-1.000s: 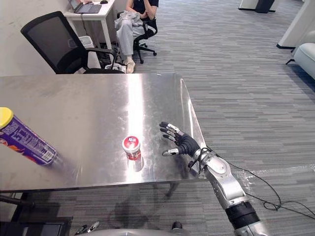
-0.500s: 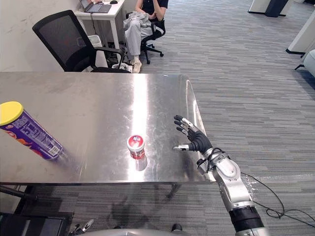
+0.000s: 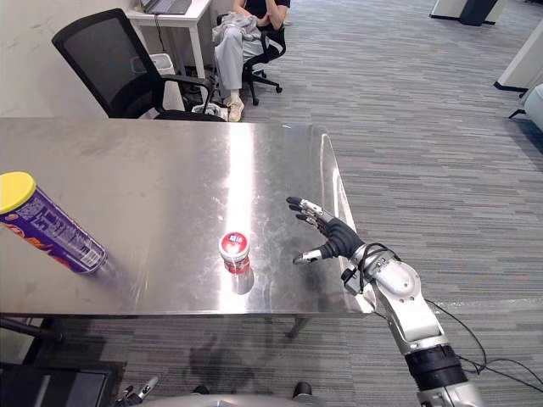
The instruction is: Put the gum and the chips on the shelf.
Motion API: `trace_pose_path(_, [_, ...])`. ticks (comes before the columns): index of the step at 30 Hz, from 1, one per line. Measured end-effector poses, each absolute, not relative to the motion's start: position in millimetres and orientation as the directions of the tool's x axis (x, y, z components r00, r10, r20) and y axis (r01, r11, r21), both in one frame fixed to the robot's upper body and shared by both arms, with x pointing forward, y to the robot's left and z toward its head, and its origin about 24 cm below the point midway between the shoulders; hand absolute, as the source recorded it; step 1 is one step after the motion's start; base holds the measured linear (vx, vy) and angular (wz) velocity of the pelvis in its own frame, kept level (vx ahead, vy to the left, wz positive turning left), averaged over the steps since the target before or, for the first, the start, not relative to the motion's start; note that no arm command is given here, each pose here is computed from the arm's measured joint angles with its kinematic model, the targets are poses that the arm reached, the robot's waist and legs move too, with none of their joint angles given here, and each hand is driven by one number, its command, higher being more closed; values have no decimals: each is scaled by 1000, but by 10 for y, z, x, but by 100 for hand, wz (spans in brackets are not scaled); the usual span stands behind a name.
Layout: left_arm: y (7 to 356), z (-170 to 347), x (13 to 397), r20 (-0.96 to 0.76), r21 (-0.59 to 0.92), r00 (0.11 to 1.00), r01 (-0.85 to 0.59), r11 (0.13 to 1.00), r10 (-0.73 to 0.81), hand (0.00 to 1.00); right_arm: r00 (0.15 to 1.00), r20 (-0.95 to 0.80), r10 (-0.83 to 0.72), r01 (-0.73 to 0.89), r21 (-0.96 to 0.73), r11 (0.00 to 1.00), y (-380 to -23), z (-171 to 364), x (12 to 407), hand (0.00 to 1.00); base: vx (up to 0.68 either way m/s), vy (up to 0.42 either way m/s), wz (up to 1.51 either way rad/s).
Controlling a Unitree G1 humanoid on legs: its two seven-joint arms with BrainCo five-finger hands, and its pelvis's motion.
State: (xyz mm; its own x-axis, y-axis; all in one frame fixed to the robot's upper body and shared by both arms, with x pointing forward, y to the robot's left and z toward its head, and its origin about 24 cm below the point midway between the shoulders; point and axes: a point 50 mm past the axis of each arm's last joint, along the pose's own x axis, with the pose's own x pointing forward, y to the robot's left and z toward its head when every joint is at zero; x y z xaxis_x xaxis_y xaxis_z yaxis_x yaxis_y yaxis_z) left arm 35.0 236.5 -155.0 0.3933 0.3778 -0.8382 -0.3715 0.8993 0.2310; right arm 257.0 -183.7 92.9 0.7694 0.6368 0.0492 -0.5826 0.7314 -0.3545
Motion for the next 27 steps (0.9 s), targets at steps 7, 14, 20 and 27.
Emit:
trace_pose_path(7, [2364,-1550,354,-838,229,395,-371,900,376,0,709,26,704,-652,-357,669,-1672,904,2571,0,0,0,0])
trace_pose_path(14, [2360,-1550,359,-839,224,398,-369,902,371,0,681,23,732,-676,-363,641,-1600,916,2583,0,1,1,4])
trace_pose_path(20, [2360,-1551,360,-840,222,396,-372,901,371,0,655,17,756,-701,-362,615,-1510,909,2587,0,0,0,0])
trace_pose_path(27, [2360,-1551,365,-840,220,397,-375,901,370,0,651,35,758,-701,-357,618,-1441,922,2605,0,1,1,1])
